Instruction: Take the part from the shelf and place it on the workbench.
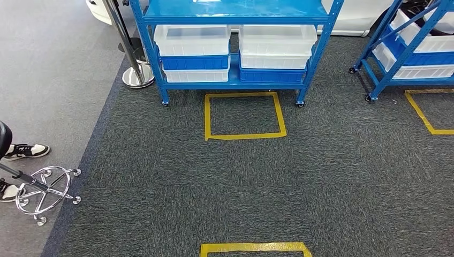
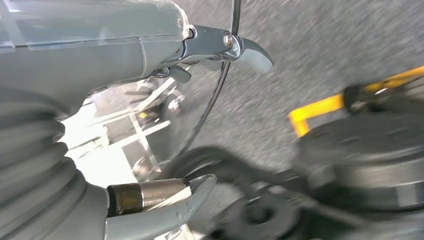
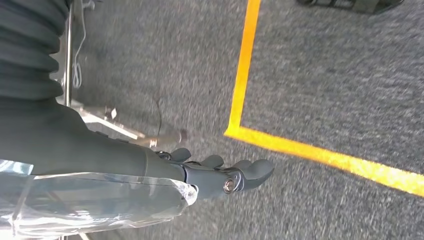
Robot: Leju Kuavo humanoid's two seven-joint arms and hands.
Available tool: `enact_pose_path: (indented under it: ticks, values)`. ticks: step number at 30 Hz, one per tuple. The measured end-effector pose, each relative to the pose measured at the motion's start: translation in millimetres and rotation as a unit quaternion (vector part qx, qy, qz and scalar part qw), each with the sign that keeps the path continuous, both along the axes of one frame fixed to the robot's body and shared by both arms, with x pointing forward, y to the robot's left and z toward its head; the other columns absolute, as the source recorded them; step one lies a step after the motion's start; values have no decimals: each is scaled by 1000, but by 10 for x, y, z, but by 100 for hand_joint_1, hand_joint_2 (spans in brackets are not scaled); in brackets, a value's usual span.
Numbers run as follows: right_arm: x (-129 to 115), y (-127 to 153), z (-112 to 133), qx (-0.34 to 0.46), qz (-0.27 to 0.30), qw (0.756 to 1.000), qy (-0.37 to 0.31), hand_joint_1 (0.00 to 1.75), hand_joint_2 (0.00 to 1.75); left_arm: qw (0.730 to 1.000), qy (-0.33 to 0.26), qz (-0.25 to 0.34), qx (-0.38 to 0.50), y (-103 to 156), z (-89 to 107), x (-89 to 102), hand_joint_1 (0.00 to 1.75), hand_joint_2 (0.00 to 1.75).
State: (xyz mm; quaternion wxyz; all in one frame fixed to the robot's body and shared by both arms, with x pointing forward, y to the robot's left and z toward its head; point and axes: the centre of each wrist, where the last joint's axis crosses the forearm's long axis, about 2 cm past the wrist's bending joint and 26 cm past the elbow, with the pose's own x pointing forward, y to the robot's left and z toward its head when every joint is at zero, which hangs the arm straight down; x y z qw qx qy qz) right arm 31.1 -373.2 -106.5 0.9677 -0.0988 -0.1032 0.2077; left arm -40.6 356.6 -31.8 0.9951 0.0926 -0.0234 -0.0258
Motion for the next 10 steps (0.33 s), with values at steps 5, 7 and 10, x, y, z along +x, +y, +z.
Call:
enact_pose_path:
  ticks: [5,7,10]
  values:
    - [-31,110,-16,15,-21,1000,-3,0,0,1000,-21,-2,14,60,-131,179,0,0]
    - [-48,150,-22,21,-28,999,-3,0,0,999,-27,-3,16,70,-173,228,0,0]
    - [-66,204,-29,30,-38,999,-3,0,0,999,-38,-5,19,81,-230,286,0,0]
